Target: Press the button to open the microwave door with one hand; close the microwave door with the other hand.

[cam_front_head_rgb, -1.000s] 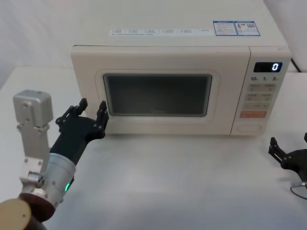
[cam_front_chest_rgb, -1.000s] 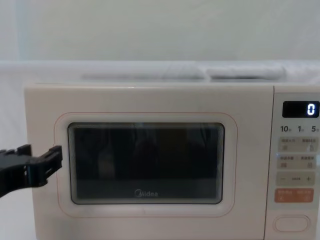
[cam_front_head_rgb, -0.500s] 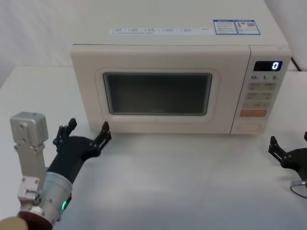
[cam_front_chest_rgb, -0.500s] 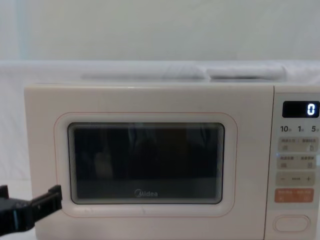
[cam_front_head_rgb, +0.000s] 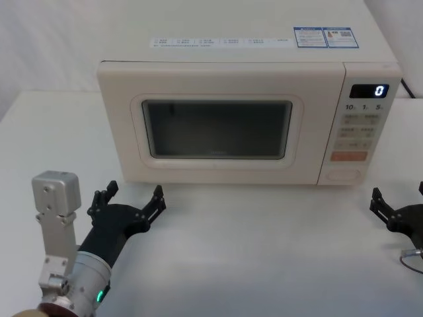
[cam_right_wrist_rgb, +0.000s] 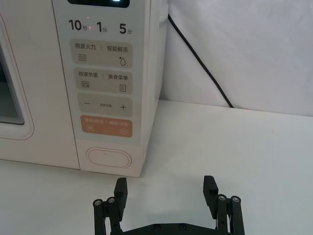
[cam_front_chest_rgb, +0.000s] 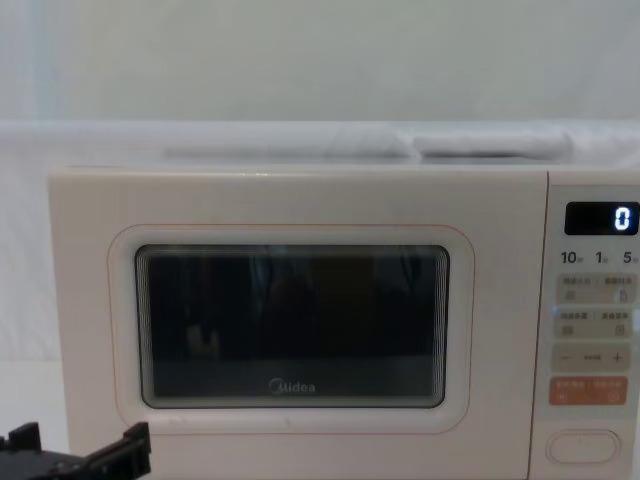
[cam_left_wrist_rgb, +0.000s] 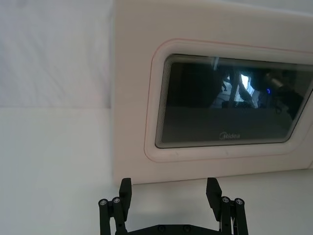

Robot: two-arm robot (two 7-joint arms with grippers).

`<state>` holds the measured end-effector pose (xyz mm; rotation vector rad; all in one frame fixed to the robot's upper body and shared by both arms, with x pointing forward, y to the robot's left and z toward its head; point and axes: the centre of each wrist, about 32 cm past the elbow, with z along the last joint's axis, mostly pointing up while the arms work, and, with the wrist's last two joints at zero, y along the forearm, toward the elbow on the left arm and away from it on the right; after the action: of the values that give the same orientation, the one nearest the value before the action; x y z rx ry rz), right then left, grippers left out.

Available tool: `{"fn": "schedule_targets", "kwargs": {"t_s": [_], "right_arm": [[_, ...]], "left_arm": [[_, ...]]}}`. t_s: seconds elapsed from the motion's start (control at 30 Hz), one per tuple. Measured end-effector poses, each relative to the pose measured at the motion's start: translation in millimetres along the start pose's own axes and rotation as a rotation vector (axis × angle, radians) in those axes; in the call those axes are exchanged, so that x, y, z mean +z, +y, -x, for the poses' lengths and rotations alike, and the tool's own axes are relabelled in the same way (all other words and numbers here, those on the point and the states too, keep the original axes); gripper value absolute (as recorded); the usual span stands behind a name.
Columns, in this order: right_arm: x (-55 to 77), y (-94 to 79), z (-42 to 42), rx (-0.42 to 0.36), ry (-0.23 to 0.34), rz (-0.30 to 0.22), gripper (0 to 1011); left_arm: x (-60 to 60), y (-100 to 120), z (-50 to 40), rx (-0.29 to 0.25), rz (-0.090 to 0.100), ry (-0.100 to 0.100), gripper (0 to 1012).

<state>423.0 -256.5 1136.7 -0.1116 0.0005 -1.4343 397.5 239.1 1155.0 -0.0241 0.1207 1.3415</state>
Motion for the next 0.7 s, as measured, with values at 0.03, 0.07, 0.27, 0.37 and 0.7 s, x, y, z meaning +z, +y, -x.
{"fn": "schedule_targets", "kwargs": {"t_s": [0.03,0.07,0.27,0.37,0.7], "right_arm": [[0.0,0.0,0.0,0.000,0.000,0.000,1002],[0.0,0.0,0.0,0.000,0.000,0.000,1002],[0.0,0.0,0.0,0.000,0.000,0.000,1002],[0.0,0.0,0.0,0.000,0.000,0.000,1002],[0.0,0.0,0.0,0.000,0.000,0.000,1002]], "left_arm": [[-1.1,0.0,0.5,-0.001,-0.003,0.001,1001],[-1.6,0.0,0.7,-0.002,-0.004,0.001,1001],[-4.1,0.4,1.8,-0.005,-0.012,-0.002,1001],[-4.1,0.4,1.7,-0.004,-0.013,-0.002,1001],[-3.9,0.3,1.6,-0.004,-0.012,-0.003,1001]]}}
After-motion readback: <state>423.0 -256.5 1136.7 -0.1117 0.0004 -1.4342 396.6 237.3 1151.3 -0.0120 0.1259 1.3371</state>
